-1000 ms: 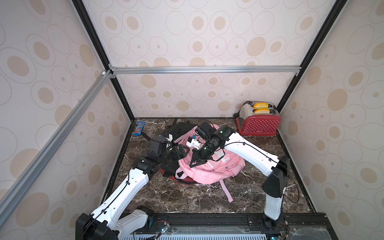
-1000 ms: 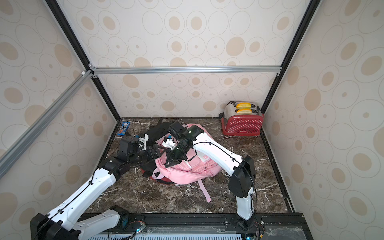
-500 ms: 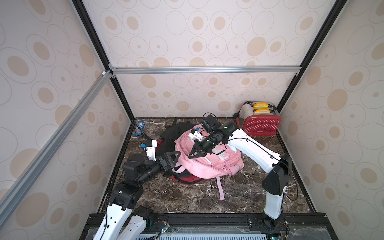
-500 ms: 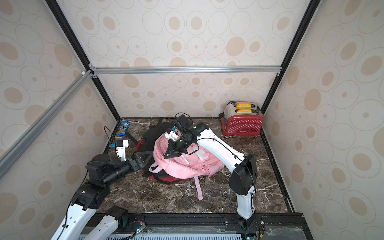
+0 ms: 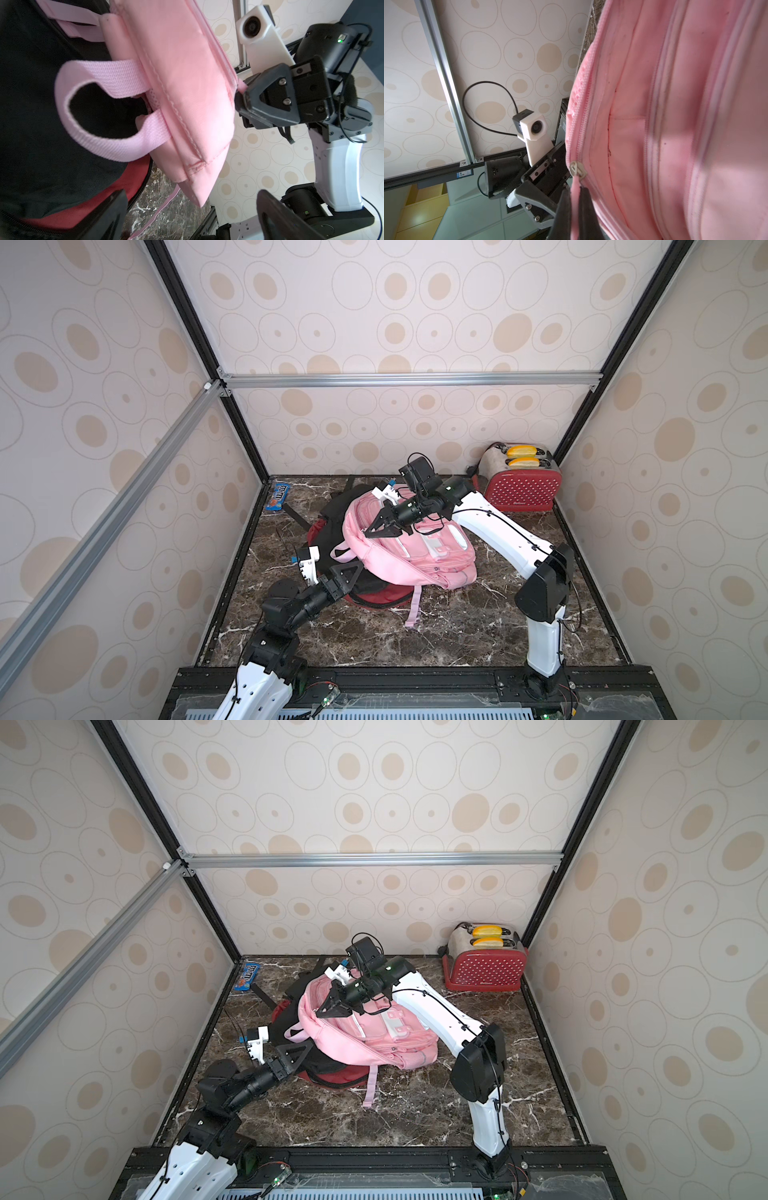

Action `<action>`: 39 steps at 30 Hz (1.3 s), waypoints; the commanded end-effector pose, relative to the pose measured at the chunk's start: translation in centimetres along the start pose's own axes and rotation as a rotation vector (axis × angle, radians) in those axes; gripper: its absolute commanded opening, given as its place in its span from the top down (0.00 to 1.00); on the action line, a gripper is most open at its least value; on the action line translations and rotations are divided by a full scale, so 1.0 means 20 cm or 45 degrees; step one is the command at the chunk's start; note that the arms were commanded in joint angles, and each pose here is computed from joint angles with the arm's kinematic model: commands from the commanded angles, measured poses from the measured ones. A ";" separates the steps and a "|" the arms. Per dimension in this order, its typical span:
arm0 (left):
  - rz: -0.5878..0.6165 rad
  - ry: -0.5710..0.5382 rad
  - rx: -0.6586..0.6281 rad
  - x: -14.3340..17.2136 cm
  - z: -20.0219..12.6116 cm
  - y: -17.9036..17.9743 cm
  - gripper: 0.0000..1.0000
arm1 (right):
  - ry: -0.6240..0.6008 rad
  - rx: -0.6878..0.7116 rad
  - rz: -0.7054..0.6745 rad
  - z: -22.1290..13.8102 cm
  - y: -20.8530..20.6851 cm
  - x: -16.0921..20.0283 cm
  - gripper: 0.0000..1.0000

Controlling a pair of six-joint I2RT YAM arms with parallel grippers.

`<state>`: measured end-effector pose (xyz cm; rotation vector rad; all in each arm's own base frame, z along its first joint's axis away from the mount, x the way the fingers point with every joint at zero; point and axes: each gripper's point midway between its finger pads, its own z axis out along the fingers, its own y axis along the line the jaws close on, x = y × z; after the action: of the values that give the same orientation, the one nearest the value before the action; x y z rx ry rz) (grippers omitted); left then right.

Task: Zip up the backpack
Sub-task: Zip the zipper on the backpack.

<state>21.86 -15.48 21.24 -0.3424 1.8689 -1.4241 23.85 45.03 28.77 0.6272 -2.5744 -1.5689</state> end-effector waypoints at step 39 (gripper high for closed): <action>0.299 0.012 0.107 -0.04 0.31 -0.01 0.64 | 0.023 -0.177 0.002 0.03 0.12 0.17 1.00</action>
<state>26.35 -19.04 18.18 -0.1144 1.8813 -1.3057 21.52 45.13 26.20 0.5041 -2.5018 -1.5840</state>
